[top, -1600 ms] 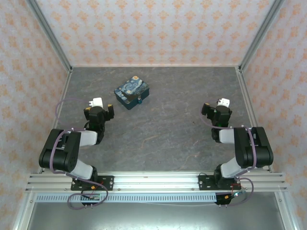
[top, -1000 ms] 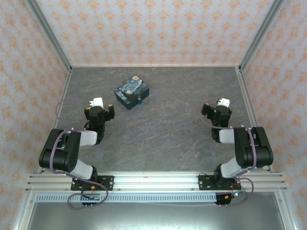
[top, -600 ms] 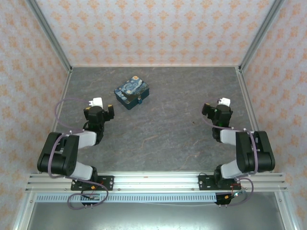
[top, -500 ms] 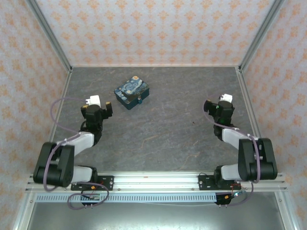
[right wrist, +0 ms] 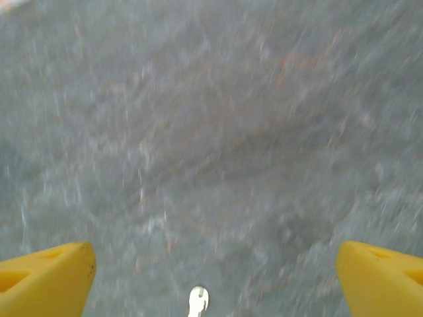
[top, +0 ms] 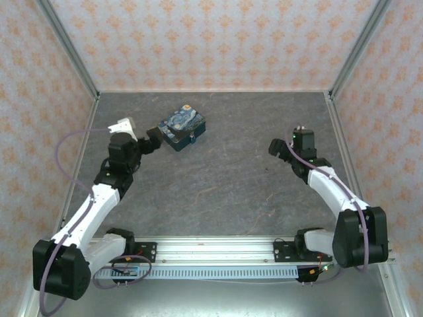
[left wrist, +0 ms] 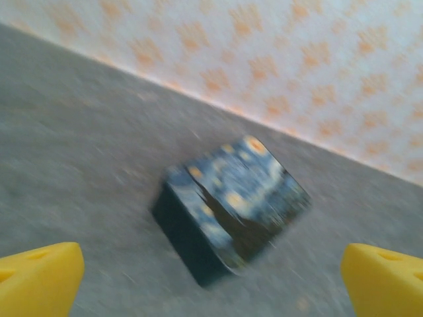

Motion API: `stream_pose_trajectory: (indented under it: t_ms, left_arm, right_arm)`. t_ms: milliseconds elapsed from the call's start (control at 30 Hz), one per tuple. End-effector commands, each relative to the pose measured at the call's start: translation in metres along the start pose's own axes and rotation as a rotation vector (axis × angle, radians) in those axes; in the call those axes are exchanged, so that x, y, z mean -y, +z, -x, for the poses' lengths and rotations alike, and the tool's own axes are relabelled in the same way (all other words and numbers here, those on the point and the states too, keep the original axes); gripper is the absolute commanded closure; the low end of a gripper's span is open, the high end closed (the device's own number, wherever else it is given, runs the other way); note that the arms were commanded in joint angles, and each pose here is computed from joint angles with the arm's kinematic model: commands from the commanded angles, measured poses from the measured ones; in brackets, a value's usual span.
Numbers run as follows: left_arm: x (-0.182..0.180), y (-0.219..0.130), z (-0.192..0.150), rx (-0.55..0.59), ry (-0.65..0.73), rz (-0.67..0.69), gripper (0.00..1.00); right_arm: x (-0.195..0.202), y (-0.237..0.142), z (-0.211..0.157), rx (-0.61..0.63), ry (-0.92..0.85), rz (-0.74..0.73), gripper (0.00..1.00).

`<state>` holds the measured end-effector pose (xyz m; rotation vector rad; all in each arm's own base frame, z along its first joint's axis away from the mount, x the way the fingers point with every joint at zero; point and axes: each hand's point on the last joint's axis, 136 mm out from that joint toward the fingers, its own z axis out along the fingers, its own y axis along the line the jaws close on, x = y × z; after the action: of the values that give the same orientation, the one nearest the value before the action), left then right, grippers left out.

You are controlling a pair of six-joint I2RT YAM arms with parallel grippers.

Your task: Unlock the padlock with the key

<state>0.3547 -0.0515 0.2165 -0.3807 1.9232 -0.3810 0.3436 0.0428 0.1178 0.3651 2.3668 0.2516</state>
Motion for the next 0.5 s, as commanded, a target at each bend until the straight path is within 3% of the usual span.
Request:
stream_pose_trajectory:
  t_ms: [0,200,467]
  left_arm:
    - [0.026,0.0,-0.044,-0.131,-0.107,-0.091,0.0]
    - [0.064,0.013,-0.064,-0.179,-0.081,-0.165,0.0]
    - [0.088,0.024,-0.073,-0.217,-0.042,-0.193,0.0]
  right_arm:
    - [0.01,0.0,-0.05,-0.221,0.019,-0.071,0.11]
    - [0.003,0.018,-0.077,-0.401,-0.011,-0.089,0.32]
    - [-0.01,0.039,-0.08,-0.473,0.012,-0.072,0.44]
